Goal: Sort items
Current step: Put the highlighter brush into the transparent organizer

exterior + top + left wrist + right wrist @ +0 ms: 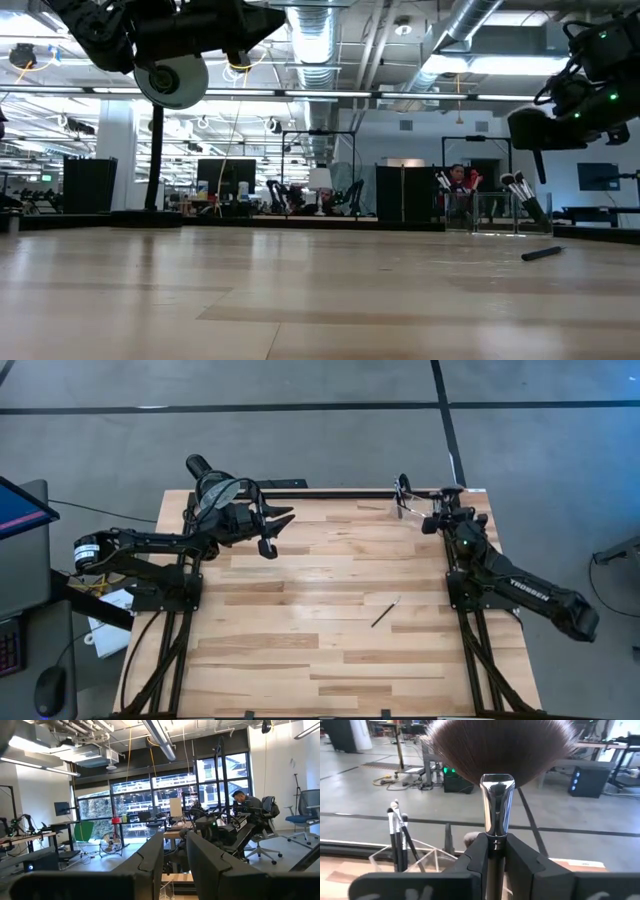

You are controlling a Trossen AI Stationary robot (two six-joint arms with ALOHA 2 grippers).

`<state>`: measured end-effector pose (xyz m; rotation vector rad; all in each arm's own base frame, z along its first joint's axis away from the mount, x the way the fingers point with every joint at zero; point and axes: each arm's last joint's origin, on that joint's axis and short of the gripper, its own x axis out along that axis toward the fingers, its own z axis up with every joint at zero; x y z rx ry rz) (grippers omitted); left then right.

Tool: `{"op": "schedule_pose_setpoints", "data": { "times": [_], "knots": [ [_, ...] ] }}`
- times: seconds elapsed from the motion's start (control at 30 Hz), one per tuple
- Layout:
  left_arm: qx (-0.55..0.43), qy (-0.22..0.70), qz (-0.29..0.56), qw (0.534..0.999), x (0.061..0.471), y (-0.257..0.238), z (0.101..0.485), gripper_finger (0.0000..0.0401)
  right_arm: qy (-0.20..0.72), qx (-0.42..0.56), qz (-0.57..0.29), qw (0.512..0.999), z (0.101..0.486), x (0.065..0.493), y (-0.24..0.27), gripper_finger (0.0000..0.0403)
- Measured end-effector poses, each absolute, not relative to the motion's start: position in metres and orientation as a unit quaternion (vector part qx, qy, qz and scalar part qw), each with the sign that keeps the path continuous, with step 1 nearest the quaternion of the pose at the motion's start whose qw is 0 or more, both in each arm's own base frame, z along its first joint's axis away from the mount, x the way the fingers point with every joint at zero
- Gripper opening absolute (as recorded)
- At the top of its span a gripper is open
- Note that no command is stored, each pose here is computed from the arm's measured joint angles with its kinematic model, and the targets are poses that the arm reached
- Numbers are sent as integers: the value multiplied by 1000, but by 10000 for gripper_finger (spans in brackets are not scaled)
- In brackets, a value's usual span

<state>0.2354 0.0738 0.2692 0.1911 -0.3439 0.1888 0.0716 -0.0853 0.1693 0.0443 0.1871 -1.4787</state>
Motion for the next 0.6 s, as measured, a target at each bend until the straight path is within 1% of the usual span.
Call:
{"op": "schedule_pose_setpoints", "data": {
  "times": [0.2,0.43,0.53,0.6],
  "knots": [
    [95,-172,94,976,235,74,270,83,71,28,-664,744,171,70,-89,38],
    [96,-175,94,975,235,74,270,83,75,44,-657,749,168,68,-98,41],
    [96,-175,94,975,235,74,270,83,51,33,-656,752,161,69,-101,40],
    [96,-175,94,975,235,74,270,83,52,29,-658,750,155,68,-102,40]
  ]
}}
